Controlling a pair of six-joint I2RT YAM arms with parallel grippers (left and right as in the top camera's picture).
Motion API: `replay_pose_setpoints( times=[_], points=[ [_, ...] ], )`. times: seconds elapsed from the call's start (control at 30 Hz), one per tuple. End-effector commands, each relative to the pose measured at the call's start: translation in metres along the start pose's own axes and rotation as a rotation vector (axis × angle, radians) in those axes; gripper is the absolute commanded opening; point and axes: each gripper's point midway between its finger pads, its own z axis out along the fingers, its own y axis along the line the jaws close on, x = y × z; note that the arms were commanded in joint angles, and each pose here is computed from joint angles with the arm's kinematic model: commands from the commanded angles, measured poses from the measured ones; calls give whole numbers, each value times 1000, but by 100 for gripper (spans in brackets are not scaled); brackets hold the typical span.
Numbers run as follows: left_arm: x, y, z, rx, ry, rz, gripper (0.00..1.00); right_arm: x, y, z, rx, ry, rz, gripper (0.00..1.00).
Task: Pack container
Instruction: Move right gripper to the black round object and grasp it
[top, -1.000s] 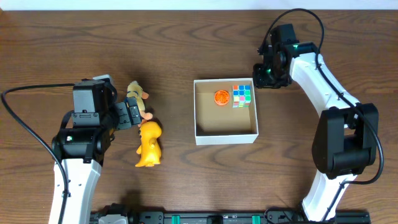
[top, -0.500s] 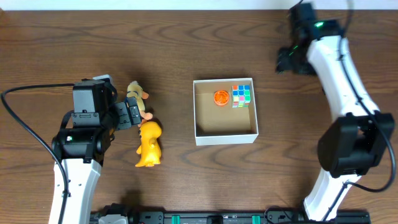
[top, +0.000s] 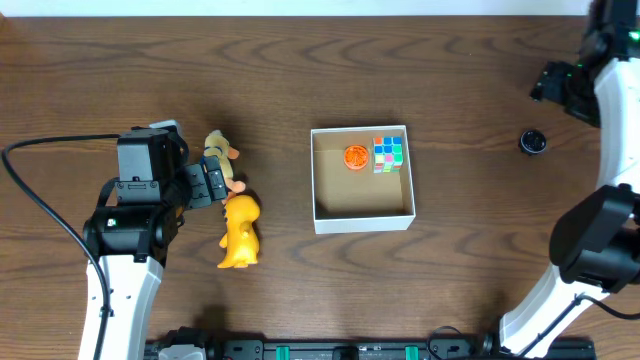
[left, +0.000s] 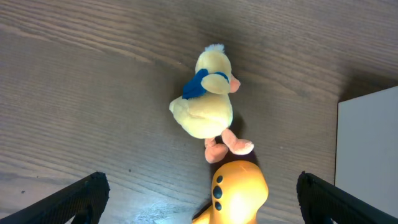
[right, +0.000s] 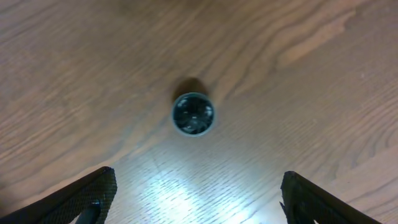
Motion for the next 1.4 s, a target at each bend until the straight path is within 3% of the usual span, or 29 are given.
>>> replay_pose_setpoints(
  times=[0.0, 0.67, 1.07, 1.17, 1.37],
  points=[
    [-6, 0, -5, 0, -18, -5, 98, 5, -9, 20, -23, 63, 48, 88],
    [-6, 0, -5, 1, -18, -6, 98, 37, 3, 131, -55, 288, -3, 95],
    [-6, 0, -5, 1, -18, -6, 98, 43, 7, 158, -50, 314, -14, 94],
    [-6, 0, -5, 1, -18, -6, 98, 43, 7, 158, -50, 312, -17, 90],
    [-6, 0, -5, 1, -18, -6, 98, 43, 7, 158, -51, 310, -17, 64]
  ],
)
